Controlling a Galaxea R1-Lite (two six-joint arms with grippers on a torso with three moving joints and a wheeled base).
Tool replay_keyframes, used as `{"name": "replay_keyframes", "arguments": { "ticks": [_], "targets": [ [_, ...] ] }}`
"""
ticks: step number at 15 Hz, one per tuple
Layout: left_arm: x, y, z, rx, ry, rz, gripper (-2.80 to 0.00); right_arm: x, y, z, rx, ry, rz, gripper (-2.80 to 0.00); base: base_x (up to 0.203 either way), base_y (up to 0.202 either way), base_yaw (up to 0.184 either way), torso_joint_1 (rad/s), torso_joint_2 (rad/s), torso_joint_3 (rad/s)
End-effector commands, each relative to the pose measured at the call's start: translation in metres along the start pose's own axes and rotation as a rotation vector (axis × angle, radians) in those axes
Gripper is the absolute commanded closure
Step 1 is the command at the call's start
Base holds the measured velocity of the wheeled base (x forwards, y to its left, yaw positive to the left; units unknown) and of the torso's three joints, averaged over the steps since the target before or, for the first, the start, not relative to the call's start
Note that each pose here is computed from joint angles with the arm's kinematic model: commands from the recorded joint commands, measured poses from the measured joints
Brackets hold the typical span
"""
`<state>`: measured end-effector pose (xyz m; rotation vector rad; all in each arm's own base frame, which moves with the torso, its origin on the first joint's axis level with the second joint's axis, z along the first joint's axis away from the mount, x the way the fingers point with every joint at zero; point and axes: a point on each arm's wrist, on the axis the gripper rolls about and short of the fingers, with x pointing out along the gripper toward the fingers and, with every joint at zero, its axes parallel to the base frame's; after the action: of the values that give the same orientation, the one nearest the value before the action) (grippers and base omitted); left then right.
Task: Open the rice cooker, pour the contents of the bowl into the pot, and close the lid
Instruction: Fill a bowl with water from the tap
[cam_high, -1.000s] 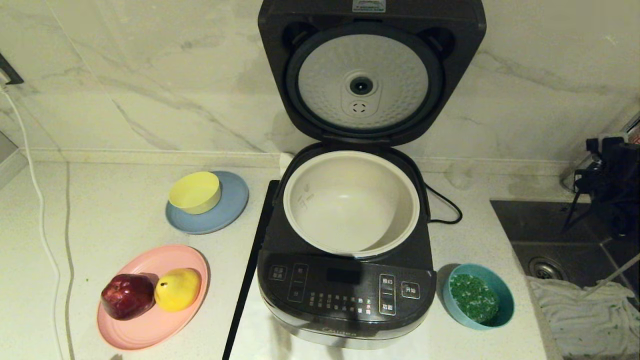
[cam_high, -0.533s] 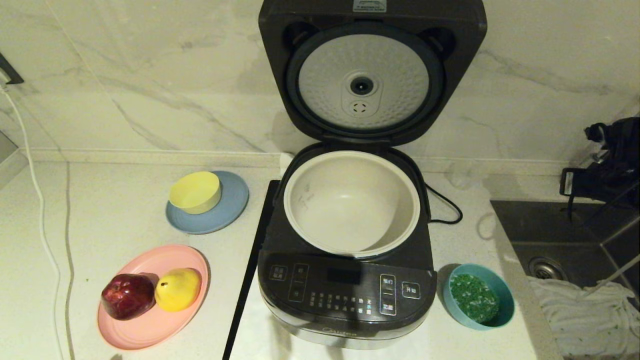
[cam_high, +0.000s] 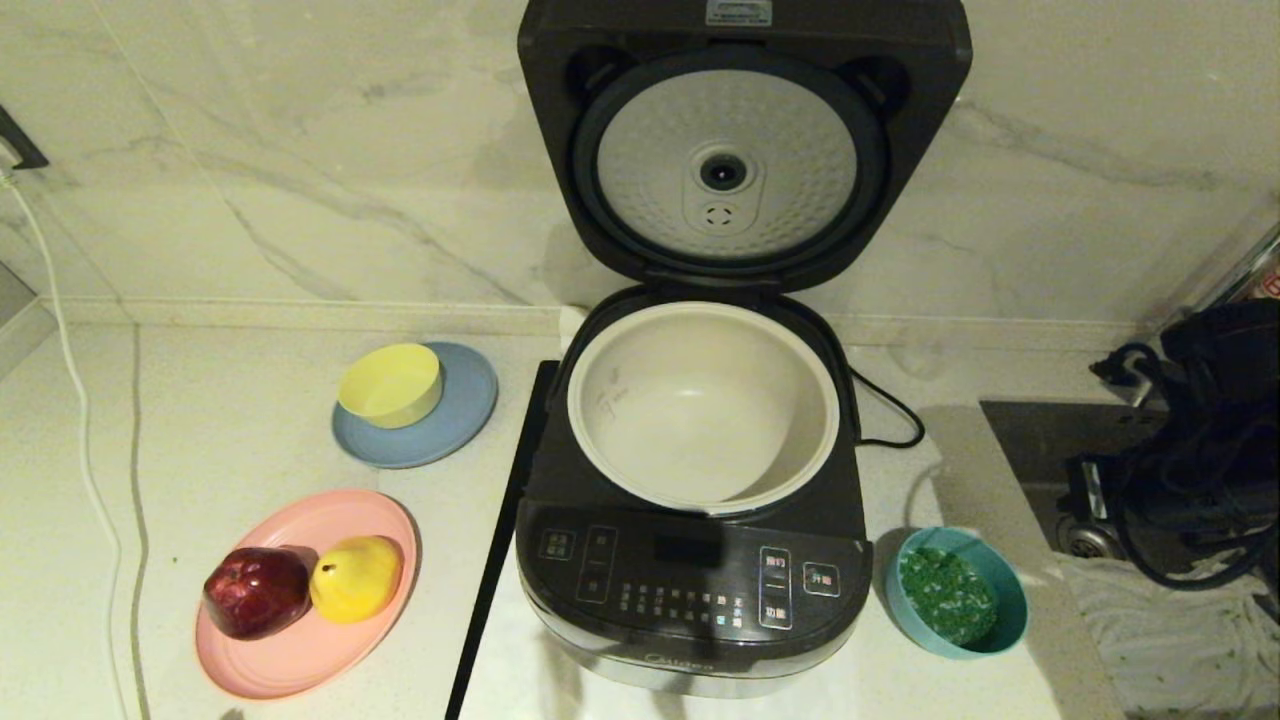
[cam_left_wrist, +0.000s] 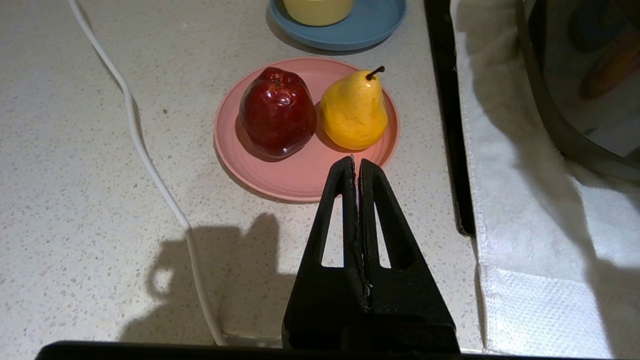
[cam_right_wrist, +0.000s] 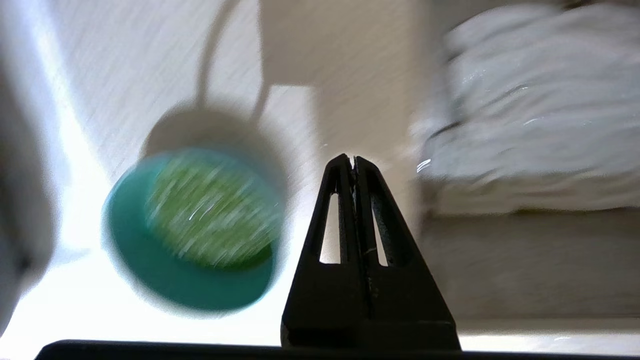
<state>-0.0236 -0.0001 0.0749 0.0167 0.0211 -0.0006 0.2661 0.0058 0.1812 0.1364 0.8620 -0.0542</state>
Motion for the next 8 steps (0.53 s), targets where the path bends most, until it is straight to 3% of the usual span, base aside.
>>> {"name": "replay_keyframes", "arguments": {
  "ticks": [1, 8],
  "targets": [
    [0.0, 0.0, 0.0, 0.0, -0.001, 0.0, 0.0, 0.002, 0.013, -0.015, -0.02, 0.044, 0.027, -2.8, 0.0, 0.0, 0.0, 0.0, 0.0, 0.0],
    [0.0, 0.0, 0.0, 0.0, -0.001, 0.0, 0.0, 0.015, 0.016, -0.024, 0.007, 0.05, 0.033, -2.8, 0.0, 0.0, 0.0, 0.0, 0.0, 0.0]
  ]
}}
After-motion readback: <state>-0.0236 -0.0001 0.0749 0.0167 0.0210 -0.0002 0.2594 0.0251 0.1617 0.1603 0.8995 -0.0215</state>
